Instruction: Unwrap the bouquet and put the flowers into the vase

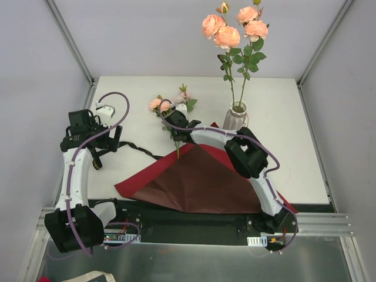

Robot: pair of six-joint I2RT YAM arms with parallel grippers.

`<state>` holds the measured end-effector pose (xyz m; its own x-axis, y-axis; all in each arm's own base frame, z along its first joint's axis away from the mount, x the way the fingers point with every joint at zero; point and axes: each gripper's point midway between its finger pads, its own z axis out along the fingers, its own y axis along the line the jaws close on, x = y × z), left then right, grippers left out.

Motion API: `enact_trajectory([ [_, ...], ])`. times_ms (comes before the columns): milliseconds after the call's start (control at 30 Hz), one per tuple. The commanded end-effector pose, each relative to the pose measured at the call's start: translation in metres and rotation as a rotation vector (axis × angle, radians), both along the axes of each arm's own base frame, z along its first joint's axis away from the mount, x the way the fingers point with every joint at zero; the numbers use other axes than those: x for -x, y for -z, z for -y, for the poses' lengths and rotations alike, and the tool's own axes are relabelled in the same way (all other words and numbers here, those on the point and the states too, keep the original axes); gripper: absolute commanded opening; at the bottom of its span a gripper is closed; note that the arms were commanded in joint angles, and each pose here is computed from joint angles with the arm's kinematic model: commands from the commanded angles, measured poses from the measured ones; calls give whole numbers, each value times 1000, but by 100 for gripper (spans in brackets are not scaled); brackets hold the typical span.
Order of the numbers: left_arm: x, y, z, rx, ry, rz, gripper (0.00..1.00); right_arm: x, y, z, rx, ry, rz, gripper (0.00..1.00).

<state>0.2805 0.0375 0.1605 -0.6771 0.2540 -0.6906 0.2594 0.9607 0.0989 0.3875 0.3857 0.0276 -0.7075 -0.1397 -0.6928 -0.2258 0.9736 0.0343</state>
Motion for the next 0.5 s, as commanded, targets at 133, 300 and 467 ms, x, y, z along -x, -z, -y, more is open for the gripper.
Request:
enact_trajectory([
  [133,3,-6,0,-20,16,30,99,-12,-10,7,6,51,24,24],
  [300,5,-14,0,-30,15,48,99,-21,-30,6,-46,70,56,6],
  [467,10,-17,0,-39,16,54,99,-32,-78,5,-147,100,133,1],
])
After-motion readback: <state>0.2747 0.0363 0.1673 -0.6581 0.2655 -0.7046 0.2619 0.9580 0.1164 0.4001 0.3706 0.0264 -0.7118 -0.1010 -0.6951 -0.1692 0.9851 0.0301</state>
